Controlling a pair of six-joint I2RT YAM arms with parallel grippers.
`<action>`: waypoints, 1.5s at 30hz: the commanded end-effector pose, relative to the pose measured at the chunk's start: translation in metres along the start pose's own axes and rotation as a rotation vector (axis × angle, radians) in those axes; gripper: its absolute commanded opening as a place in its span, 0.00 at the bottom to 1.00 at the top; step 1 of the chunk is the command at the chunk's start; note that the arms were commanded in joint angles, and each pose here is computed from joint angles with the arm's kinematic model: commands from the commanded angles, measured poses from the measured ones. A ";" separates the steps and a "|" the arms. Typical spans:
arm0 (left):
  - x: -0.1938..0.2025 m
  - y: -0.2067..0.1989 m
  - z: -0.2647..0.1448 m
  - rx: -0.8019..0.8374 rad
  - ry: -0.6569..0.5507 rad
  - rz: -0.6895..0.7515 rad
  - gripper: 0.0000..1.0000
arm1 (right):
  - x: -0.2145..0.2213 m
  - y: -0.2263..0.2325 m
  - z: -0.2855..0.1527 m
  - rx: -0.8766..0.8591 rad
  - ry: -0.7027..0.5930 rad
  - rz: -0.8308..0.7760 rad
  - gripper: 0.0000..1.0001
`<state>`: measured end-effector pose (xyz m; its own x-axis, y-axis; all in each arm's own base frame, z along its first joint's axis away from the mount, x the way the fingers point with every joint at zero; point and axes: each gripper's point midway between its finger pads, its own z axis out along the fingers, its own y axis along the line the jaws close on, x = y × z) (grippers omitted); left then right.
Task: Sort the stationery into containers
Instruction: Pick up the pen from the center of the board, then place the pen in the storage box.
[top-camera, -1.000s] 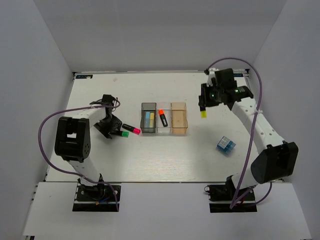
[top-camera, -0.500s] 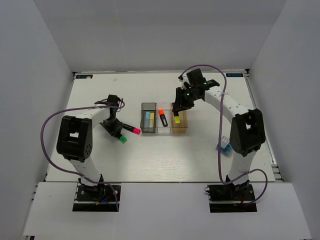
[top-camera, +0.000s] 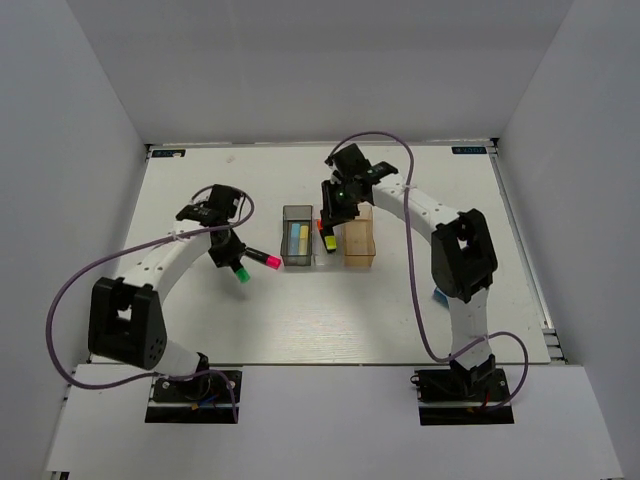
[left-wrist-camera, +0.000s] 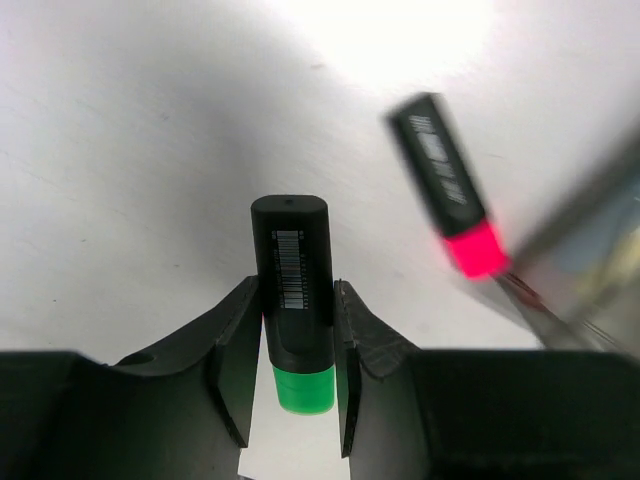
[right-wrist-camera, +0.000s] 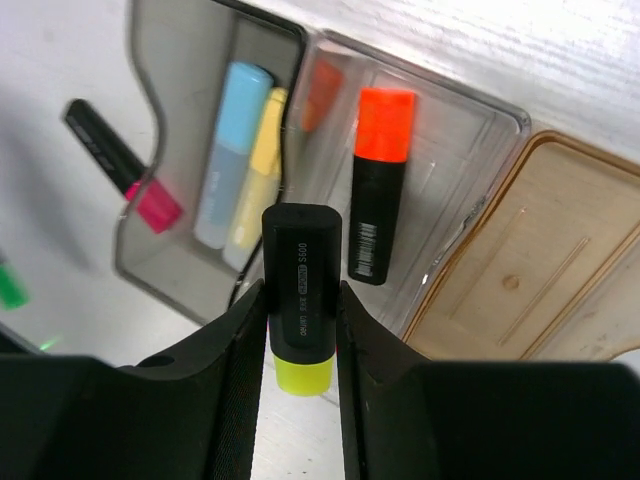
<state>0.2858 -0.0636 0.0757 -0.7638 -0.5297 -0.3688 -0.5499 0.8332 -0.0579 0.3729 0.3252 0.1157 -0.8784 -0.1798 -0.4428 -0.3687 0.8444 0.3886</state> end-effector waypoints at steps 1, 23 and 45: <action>-0.034 -0.021 -0.049 0.115 -0.157 0.054 0.00 | -0.002 -0.005 0.006 0.072 -0.006 -0.003 0.00; -0.012 -0.266 -0.103 0.612 -0.133 0.299 0.00 | 0.025 -0.093 -0.112 0.417 -0.260 -0.095 0.00; 0.010 -0.275 -0.072 0.544 -0.116 0.424 0.62 | 0.090 -0.134 -0.130 0.261 -0.186 0.047 0.27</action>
<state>0.4087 -0.3091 0.1051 -0.8567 -0.1520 -0.4930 0.0076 0.9517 -0.3068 0.3038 0.1246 0.1213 -0.8259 -0.0584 -0.5609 -0.1763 0.9715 0.1585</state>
